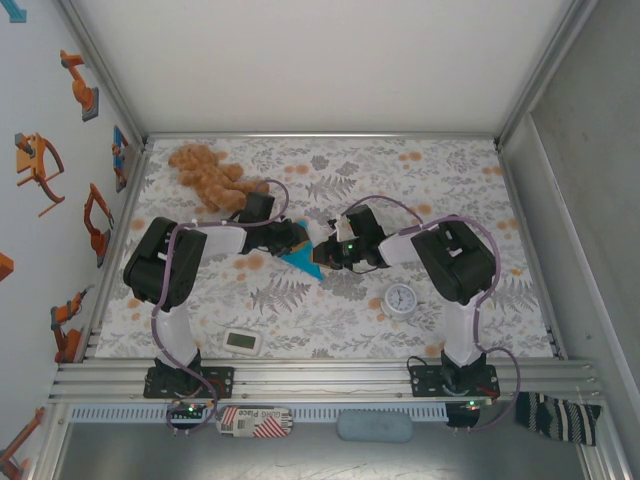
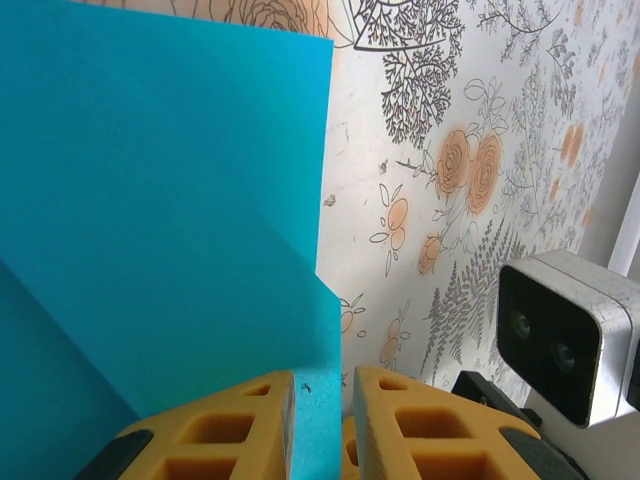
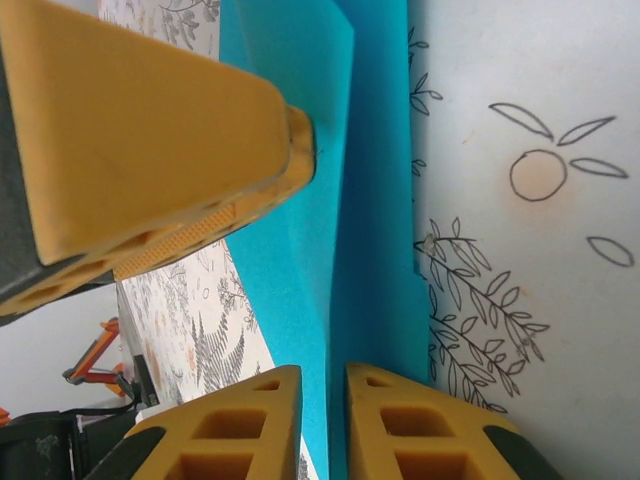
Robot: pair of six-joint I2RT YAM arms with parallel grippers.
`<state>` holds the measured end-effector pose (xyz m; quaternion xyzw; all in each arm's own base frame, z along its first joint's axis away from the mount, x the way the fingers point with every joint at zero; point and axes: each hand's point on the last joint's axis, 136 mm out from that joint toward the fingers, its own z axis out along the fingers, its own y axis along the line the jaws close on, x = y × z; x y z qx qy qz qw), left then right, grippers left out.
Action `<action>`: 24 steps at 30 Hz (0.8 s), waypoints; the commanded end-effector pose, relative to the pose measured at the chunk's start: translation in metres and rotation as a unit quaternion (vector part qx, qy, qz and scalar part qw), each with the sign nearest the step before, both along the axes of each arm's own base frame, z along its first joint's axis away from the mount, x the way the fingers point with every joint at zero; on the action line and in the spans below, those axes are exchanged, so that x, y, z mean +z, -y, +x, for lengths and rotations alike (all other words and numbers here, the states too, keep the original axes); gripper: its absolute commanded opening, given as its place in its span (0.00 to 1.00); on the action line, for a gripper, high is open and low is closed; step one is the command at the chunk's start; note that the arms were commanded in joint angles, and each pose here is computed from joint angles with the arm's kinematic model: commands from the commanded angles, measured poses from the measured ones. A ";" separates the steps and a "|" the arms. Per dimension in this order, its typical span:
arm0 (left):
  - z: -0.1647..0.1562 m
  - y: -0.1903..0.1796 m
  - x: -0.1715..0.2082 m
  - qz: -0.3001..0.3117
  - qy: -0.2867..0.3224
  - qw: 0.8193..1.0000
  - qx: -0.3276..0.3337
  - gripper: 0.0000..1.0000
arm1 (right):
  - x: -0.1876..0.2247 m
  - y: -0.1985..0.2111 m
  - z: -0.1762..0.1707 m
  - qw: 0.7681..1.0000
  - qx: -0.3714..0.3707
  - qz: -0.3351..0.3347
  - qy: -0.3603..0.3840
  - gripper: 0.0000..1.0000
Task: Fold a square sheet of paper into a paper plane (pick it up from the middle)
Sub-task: Fourth fold the wing at the center of the table.
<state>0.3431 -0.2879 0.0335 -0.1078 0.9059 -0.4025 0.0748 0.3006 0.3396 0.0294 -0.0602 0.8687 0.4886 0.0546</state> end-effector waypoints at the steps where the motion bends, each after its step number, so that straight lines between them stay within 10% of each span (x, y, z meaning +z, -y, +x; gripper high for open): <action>1: 0.000 -0.001 -0.006 0.013 -0.008 1.000 -0.006 0.24 | 0.004 0.007 -0.006 1.000 0.006 -0.014 -0.002 0.19; 24: -0.002 -0.001 -0.009 0.016 -0.015 1.000 -0.010 0.25 | 0.005 0.015 -0.008 0.995 0.005 -0.089 0.046 0.26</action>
